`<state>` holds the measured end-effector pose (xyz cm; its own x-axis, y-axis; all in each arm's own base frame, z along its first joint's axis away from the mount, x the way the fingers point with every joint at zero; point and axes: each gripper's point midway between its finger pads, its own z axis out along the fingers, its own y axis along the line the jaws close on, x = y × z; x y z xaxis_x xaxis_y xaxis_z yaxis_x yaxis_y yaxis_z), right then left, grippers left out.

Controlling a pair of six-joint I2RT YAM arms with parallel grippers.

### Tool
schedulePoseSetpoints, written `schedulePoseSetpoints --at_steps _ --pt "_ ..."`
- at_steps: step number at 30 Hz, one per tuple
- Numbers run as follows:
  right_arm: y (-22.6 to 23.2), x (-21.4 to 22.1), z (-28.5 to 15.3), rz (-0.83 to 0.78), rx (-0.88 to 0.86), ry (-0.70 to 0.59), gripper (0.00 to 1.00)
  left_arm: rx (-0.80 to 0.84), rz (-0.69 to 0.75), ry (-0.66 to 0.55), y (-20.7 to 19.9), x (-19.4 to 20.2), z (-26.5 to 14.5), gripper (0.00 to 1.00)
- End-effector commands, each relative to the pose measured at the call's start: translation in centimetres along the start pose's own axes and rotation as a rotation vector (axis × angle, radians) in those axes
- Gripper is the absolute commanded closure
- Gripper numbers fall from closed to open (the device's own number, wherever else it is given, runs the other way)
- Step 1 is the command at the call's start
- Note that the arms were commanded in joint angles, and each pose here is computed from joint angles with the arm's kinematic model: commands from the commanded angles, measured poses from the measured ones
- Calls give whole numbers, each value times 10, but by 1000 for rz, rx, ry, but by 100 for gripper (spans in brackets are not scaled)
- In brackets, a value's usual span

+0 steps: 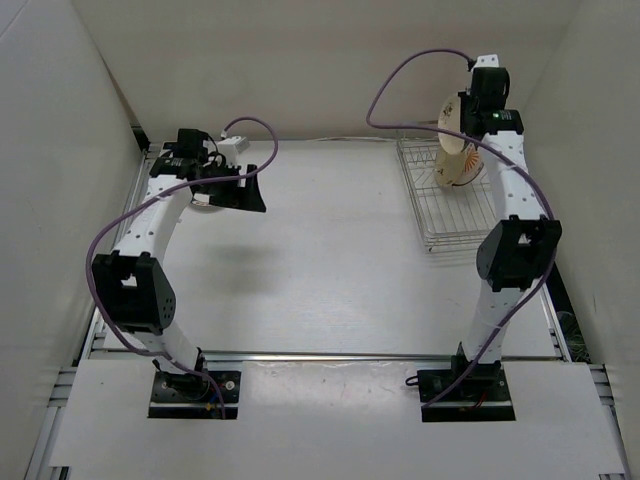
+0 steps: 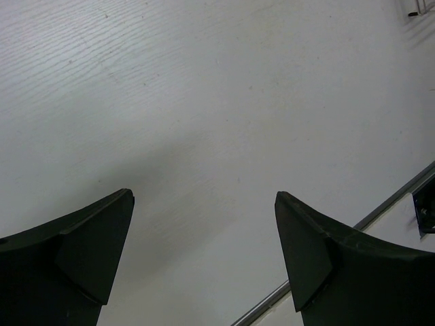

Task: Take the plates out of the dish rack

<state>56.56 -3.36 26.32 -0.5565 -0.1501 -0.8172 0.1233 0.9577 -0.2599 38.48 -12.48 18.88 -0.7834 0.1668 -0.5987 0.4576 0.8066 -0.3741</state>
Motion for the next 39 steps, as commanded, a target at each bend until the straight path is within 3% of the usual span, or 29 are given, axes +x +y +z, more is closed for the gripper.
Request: schedulePoseSetpoints --at_steps 1,5,9,10,11,15,17,23,30,36,39 --pt "-12 -51 -47 52 30 -169 100 -11 31 -83 -19 -10 -31 3" --pt "5 -46 -72 35 -105 -165 100 14 7 -107 -31 -8 -42 0" --pt "78 -10 -118 25 -545 -65 100 149 2 -97 -59 -1 -49 0" --pt "111 -4 -143 21 -761 -53 100 183 28 -111 -67 -3 -54 0" --pt "126 7 -155 28 -870 -20 100 219 38 -111 -75 -1 -58 0" --pt "185 56 -228 91 -1349 175 100 395 49 -89 -105 8 -68 0" --pt "207 71 -250 88 -1462 237 100 471 57 -79 -115 12 -70 0" --pt "253 112 -275 65 -1597 396 100 550 11 -46 -120 19 -64 0" --pt "286 125 -276 55 -1676 476 100 586 -33 -7 -117 27 -53 1" --pt "306 117 -273 54 -1713 478 100 598 -48 4 -114 26 -48 10" --pt "314 115 -270 53 -1730 474 100 600 -66 20 -110 28 -42 19"
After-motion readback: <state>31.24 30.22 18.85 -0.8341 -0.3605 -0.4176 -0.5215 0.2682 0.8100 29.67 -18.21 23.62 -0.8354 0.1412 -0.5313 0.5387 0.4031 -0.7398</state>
